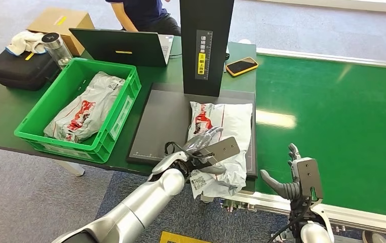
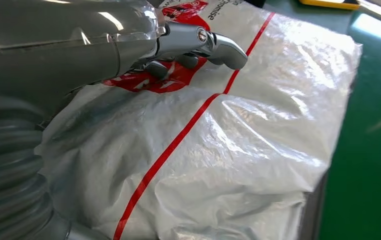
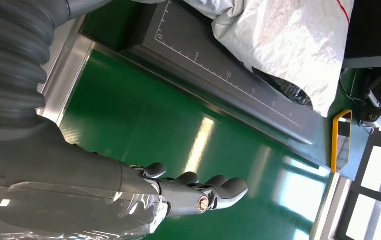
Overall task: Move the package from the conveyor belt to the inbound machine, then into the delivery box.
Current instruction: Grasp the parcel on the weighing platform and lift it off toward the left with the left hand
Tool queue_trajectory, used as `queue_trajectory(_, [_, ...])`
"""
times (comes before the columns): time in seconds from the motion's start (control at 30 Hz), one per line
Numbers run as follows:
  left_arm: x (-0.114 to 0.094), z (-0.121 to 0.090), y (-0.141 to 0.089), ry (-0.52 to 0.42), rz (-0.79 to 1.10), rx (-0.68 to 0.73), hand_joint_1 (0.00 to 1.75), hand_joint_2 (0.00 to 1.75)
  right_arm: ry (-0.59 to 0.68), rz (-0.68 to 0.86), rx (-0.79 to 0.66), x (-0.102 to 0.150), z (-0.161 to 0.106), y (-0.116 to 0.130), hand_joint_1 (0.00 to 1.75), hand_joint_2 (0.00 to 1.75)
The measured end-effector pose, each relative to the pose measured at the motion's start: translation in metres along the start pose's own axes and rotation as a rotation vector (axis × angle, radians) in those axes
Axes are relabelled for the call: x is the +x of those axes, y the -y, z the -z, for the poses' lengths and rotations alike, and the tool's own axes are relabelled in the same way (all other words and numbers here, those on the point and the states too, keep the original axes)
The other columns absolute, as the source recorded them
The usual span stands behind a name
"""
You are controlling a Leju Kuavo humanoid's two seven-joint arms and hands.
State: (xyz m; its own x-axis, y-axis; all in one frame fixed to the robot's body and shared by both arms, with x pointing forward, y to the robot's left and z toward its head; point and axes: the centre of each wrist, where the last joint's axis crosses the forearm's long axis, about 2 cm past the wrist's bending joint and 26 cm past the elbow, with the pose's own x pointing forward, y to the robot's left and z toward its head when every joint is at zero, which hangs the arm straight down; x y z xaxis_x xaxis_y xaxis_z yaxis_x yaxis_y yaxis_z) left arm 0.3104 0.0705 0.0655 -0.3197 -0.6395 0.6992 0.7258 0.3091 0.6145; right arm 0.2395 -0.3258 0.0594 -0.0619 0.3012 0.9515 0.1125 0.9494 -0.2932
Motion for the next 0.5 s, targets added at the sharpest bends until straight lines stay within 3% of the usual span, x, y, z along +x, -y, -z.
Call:
queue_trajectory(0.07, [-0.0014,-0.0005,0.0011,-0.027,0.022,0.001,1.03,1.75,0.0,-0.001,-0.001,-0.0001,-0.0001,0.0001,0.0,1.75])
queue_trajectory(0.13, [-0.0026,-0.001,0.0017,-0.04,0.033,0.005,1.75,1.75,0.0,-0.002,-0.002,-0.0002,-0.0003,0.0001,0.0,1.75])
queue_trajectory(0.5, [-0.0088,-0.0036,0.0017,-0.028,0.057,0.048,1.75,1.75,-0.007,-0.007,-0.016,-0.0029,-0.0071,0.0012,0.0,1.75])
